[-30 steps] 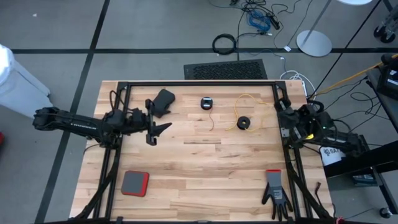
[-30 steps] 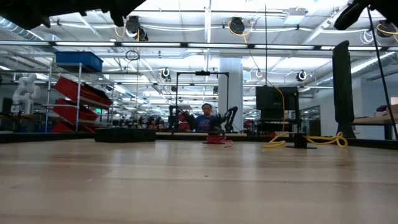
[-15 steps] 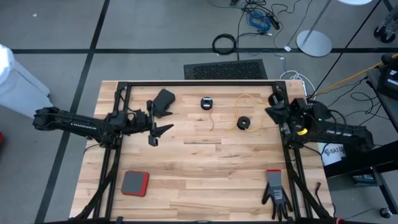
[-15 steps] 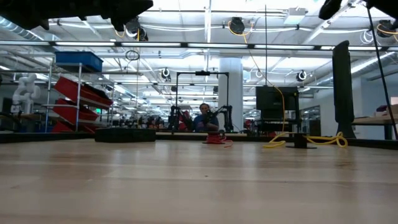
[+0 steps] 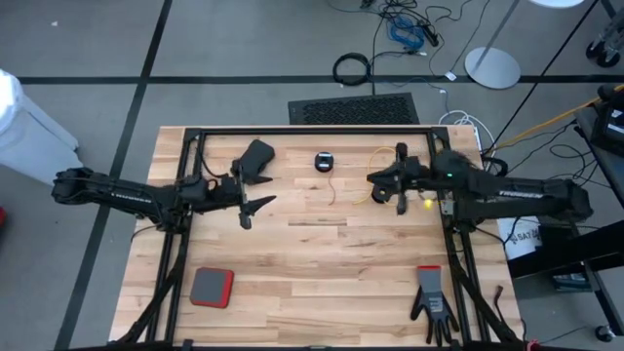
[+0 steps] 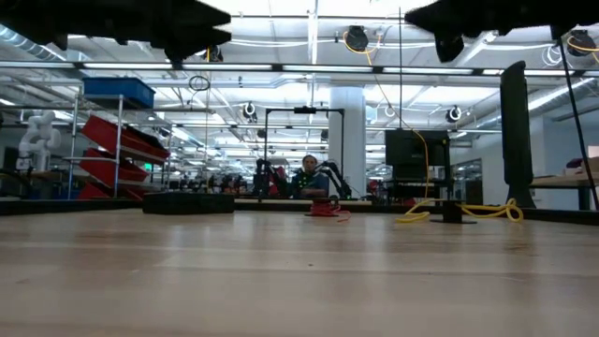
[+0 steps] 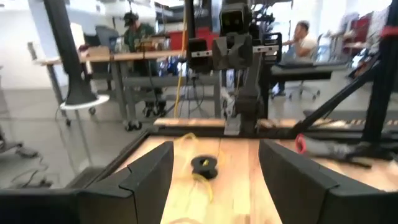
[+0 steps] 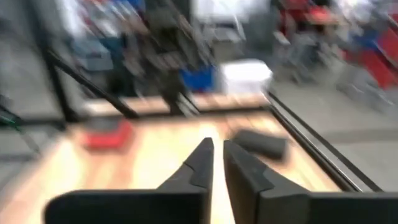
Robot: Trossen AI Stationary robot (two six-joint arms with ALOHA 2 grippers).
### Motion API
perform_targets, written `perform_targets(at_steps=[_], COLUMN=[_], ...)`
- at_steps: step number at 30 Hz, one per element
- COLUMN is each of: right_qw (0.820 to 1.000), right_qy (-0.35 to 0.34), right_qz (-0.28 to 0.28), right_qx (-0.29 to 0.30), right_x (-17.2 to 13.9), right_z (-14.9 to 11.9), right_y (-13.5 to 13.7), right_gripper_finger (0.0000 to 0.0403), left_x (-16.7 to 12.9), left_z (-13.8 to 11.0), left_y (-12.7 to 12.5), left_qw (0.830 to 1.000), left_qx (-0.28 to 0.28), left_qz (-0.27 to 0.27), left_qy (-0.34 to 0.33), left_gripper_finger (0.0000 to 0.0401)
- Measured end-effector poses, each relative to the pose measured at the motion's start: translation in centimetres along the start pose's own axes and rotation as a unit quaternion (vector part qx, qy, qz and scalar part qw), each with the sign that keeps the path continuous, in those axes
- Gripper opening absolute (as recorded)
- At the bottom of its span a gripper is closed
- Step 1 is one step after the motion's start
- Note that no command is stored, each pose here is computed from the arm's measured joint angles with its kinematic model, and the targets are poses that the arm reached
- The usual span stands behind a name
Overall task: Coil cords
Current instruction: Move the black case to the middle right
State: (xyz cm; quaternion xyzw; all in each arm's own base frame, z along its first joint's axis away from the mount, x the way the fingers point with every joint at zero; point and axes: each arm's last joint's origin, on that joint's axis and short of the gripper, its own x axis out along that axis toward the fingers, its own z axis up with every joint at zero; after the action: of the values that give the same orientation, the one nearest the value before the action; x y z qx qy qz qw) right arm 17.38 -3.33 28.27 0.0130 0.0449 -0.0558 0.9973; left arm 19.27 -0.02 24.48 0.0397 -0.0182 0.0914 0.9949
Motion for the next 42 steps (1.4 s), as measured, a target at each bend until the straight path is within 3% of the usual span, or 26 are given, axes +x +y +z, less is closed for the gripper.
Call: perform_targets(at_steps=[2,7,12,19,33,35,37,42], right_qw=[0.998,0.989,0.962,0.899,0.862,0.865,0.873,0.895], right_qy=[0.049,0.134,0.243,0.388,0.469,0.465,0.450,0.405], right_qz=[-0.022,-0.014,-0.051,-0.150,-0.141,-0.138,-0.137,-0.135], right_qx=[-0.018,-0.061,-0.112,-0.138,-0.126,-0.128,-0.129,-0.130], right_x=[0.7,2.1,2.6,2.4,4.2,4.6,4.9,5.7], right_z=[-1.1,-3.2,-5.6,-8.6,-12.1,-12.2,-12.1,-11.5], right_y=[-0.1,0.1,-0.1,-0.9,-0.6,-0.4,-0.2,0.3], right_gripper_finger=[0.0054,0.0115,0.0151,0.0153,0.0146,0.0146,0.0146,0.0146], left_x=[0.0,0.0,-0.1,0.6,2.6,2.6,2.5,2.0], left_z=[-0.3,-0.9,-1.1,-2.4,-6.0,-6.1,-6.1,-6.2], left_y=[0.0,0.1,0.1,-0.1,-0.8,-0.7,-0.3,1.0], left_qw=[1.000,0.999,0.998,0.994,0.984,0.982,0.975,0.930], left_qx=[0.003,0.010,0.013,0.015,0.034,0.040,0.057,0.122], left_qz=[0.005,0.017,0.021,0.032,0.032,0.061,0.123,0.279], left_qy=[0.017,0.046,0.058,0.099,0.173,0.175,0.178,0.208], left_gripper_finger=[0.0244,0.0244,0.0244,0.0244,0.0244,0.0244,0.0244,0.0244])
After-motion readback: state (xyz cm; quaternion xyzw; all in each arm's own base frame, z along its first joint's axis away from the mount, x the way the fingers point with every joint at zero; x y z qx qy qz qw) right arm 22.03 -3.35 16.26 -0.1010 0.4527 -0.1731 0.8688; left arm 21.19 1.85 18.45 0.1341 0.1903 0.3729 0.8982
